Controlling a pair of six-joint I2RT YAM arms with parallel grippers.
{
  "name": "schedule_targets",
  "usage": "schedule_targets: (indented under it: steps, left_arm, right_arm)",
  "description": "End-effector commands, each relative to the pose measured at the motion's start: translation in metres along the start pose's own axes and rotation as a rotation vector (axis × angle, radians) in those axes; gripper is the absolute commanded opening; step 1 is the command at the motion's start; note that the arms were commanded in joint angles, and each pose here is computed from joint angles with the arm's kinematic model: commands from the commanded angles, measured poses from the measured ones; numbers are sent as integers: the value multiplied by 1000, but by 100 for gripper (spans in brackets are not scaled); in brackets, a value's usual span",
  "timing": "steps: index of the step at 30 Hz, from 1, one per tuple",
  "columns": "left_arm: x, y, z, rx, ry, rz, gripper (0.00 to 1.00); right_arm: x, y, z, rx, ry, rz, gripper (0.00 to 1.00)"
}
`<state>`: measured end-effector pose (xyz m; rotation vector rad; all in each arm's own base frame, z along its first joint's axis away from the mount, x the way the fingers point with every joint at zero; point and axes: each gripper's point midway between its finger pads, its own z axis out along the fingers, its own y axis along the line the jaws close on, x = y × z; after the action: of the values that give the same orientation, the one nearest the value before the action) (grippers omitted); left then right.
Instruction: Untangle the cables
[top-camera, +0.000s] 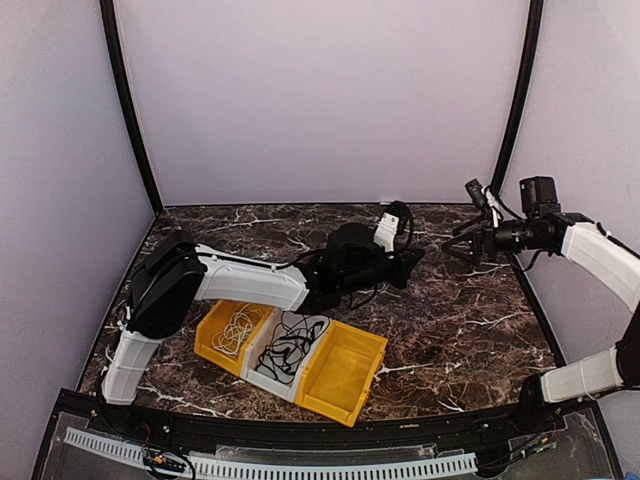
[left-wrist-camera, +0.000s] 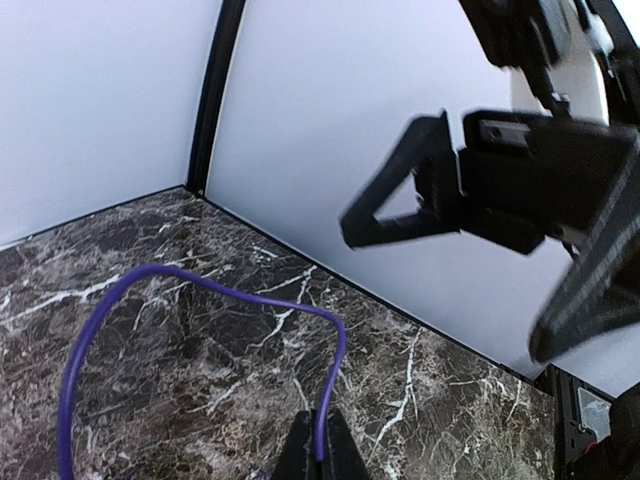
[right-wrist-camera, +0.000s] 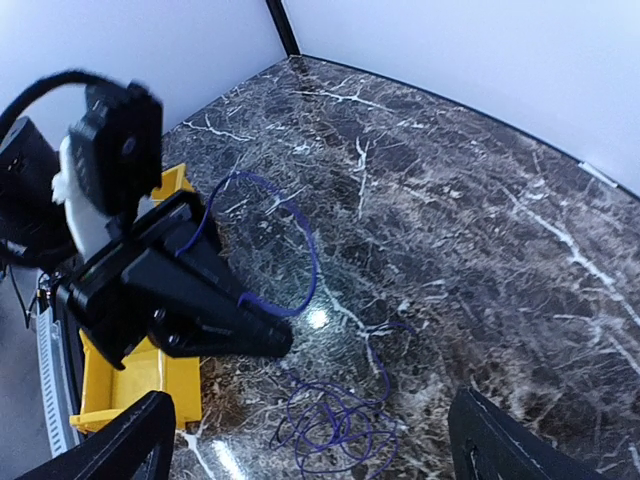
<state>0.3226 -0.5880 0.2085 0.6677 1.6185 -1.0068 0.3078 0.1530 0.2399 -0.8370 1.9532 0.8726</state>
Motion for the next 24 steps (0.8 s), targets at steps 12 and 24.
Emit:
schedule_targets:
  steps: [12,24]
  left_arm:
    - [-69,24,-24,7,-163,-261,0]
    - [-68,23,-25,15,-152,-260,0]
  right_arm:
    - [76,-33,86,-42,145,-23,66]
    - [93,-51,141,-94,228,113,48]
